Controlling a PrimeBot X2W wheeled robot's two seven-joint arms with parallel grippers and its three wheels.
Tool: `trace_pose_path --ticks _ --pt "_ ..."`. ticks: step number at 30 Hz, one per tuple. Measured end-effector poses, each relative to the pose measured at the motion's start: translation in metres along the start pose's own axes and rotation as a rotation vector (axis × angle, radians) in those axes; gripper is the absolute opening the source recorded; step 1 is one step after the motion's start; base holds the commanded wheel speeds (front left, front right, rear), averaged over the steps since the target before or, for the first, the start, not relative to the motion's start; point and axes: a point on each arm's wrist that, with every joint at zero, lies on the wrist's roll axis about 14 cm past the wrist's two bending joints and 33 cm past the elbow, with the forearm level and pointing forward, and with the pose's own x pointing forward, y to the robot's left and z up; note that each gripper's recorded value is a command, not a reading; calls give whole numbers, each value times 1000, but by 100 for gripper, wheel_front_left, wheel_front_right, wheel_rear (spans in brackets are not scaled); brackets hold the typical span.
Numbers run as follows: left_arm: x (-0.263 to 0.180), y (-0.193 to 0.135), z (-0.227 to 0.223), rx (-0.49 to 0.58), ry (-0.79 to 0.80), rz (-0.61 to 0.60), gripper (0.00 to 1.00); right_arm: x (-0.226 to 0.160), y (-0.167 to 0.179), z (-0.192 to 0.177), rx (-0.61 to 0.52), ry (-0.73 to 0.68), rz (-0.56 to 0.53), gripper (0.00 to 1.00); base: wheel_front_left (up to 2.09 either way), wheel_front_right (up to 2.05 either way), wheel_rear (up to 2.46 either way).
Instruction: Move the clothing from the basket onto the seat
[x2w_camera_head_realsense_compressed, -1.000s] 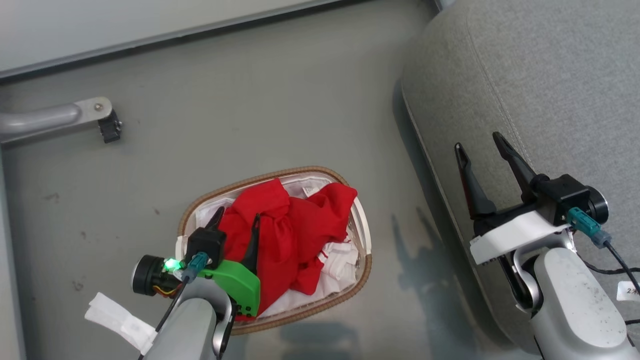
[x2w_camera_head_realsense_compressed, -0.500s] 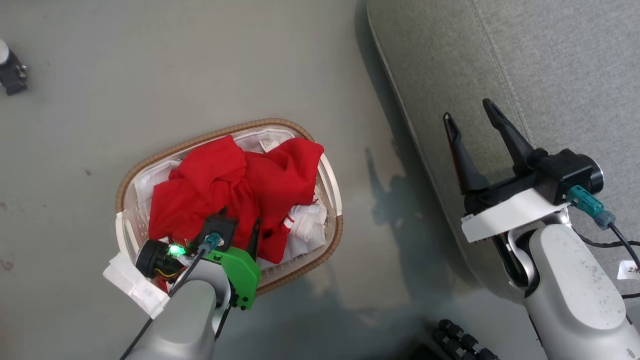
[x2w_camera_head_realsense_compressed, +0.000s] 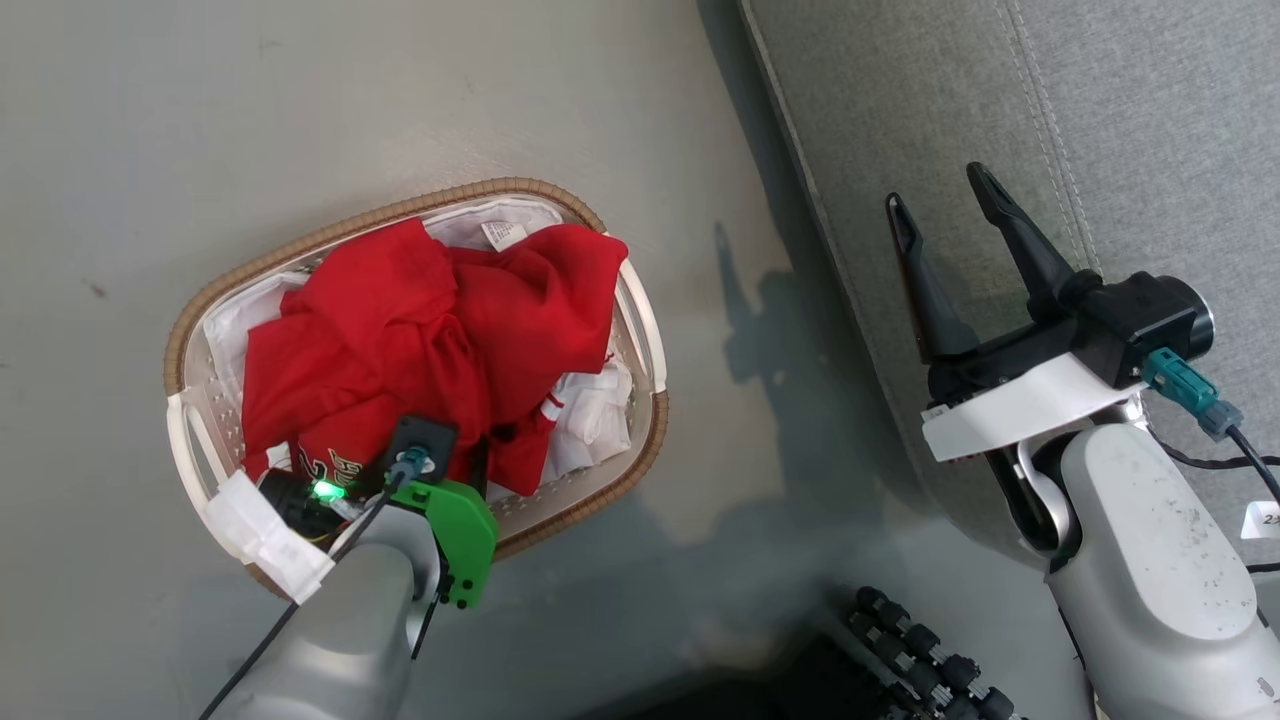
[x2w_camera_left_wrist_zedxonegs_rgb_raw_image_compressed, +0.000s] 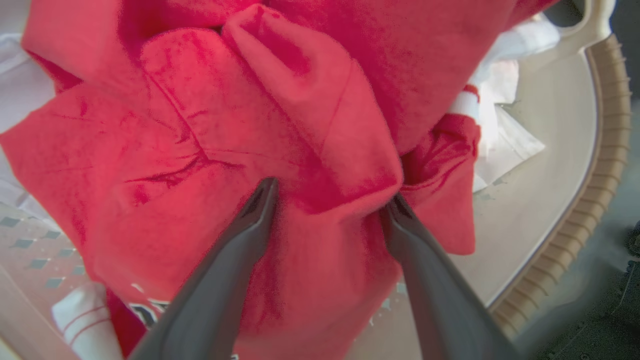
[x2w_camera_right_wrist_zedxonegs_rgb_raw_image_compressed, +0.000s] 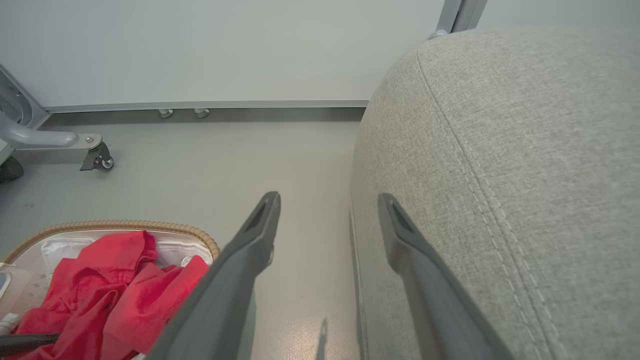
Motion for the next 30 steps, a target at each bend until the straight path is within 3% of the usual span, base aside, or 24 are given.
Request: trace_pose_path --ticks 2,3,4,5,6,15,30 --pt "1 3 -3 -42 6 18 100 1 0 -1 0 3 1 100 0 0 0" --pt "1 5 -5 -65 11 29 80 1 1 -2 0 5 3 100 0 0 0" --pt "1 5 -6 -66 14 29 45 1 1 -3 0 6 3 100 0 0 0" --pt "1 4 -6 -64 17 25 19 1 1 -3 0 6 3 100 0 0 0" --pt "2 3 -7 -61 18 20 0 1 1 -3 0 6 2 100 0 0 0" --pt "-6 5 7 -89 -20 51 0 -2 0 7 3 -12 -4 100 0 0 0" --pt "-72 -4 89 -122 -353 116 0 -41 16 41 23 -74 15 100 0 0 0"
